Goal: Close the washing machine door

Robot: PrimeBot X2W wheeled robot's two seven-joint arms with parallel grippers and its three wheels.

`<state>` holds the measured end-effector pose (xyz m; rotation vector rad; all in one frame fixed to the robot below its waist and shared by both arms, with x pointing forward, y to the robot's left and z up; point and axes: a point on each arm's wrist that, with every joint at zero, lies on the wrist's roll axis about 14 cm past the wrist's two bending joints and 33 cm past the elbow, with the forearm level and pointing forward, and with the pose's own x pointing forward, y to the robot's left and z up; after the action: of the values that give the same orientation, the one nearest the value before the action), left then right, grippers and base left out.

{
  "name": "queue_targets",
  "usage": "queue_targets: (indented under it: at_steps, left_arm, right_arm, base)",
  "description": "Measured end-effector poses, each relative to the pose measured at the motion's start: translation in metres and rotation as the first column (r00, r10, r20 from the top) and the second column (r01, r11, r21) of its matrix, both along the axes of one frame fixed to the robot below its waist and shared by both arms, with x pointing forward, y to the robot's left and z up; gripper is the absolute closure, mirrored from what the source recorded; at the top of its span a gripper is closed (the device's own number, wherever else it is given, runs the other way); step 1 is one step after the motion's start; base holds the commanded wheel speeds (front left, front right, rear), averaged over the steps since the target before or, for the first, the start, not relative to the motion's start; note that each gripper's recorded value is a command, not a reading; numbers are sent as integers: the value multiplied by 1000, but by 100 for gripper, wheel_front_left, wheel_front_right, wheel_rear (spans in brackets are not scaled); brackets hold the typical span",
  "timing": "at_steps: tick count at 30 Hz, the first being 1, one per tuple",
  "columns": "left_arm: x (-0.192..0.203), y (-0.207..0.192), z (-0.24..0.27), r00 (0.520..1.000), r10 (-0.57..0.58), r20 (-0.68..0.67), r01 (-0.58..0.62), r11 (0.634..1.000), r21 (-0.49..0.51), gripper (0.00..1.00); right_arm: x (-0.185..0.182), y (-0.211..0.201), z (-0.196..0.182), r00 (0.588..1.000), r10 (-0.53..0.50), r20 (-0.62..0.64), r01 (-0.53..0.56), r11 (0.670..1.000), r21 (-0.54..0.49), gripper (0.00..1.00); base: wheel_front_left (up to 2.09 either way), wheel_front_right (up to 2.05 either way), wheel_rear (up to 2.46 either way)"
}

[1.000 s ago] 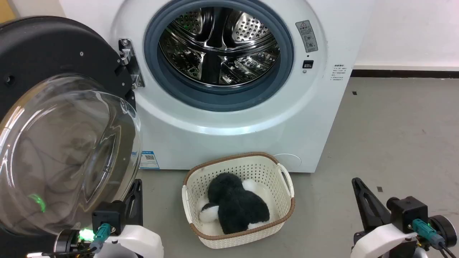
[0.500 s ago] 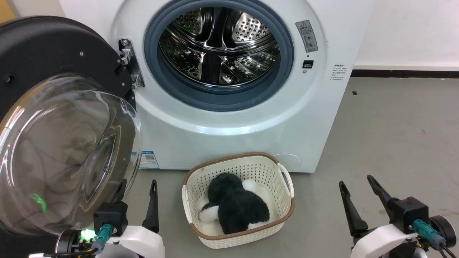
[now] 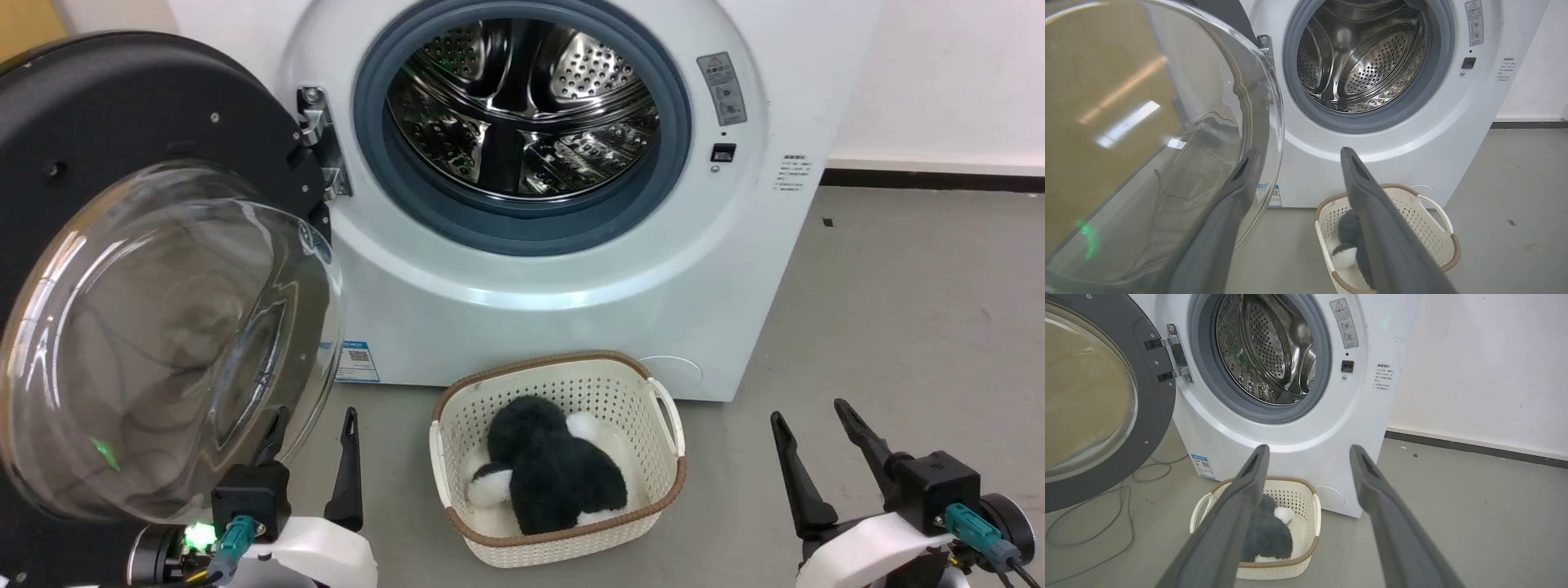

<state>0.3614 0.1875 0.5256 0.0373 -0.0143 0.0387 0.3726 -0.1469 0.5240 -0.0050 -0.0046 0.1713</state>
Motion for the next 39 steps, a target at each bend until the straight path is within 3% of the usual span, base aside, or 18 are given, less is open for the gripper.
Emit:
queue_targets:
  at_steps: [39]
  left_arm:
    - [-51,60,7,974,214,75,-212,977,-27,0]
  right_arm:
    - [14,84,7,970,237,47,-241,965,100,0]
  base:
    - [0,0,0]
